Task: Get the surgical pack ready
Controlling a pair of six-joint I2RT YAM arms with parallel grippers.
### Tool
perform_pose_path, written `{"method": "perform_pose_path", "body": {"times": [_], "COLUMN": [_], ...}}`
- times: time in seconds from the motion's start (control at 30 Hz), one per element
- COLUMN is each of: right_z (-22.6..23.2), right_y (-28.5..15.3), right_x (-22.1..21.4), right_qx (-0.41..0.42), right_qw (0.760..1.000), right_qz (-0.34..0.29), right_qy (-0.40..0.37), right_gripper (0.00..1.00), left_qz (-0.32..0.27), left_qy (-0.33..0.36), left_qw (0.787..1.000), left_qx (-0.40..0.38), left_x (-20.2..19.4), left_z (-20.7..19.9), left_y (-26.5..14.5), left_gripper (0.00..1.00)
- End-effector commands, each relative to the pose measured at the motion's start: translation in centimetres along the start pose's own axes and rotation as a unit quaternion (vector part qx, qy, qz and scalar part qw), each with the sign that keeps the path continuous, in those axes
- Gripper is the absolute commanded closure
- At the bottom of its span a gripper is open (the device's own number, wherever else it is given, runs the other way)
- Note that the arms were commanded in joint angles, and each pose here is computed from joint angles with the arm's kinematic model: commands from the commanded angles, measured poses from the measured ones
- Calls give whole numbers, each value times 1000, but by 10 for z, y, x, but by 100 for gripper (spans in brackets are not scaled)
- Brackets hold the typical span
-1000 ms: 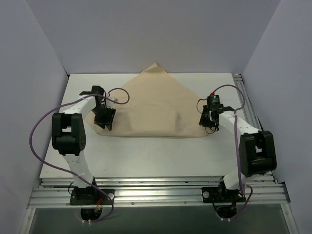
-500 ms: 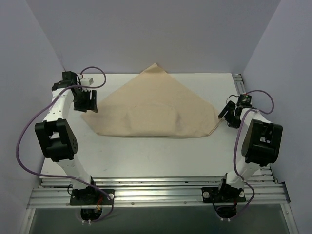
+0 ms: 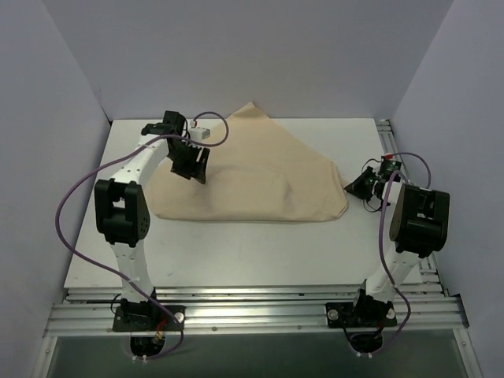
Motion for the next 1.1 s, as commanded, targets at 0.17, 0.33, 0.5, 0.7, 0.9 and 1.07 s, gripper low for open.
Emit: {"method": "perform_pose_path", "body": {"times": [0.17,0.33,0.5,0.7,0.9,1.07], "right_z": [10,37,58,41,35,20], "right_y": [-14,-38,-59,-47,-39,-29], "right_x": [-11,4,4,-5,-9,-21], "right_qx": [30,81,101,70,57,39], "right_qw": [999,997,995,998,998,999], "right_qz": [29,4,-16,-3,0,14], "right_qy": [26,12,-3,-4,-10,-7], "right_gripper": [100,100,100,100,100,100], "left_qz": [8,16,17,24,20,17], "left_qy": [0,-2,-3,-6,-5,-4], "left_qw": [1000,1000,1000,1000,1000,1000], "left_qx": [-19,-18,-15,-18,-14,-14], "left_x": [6,1,1,1,1,2], "left_z": [-5,-3,-1,0,1,0], "left_y": [6,14,19,23,23,23], "left_gripper": [30,30,30,30,30,30]}}
Point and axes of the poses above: each gripper's point midway between its finger pads, its own y axis out along the fingers, its own z axis along the line the jaws close on, x = y × z, the point moved 9 cm from there along -y, back along the fingers, and after that the axes turned 2 degrees about -y, right-handed, at the moved point
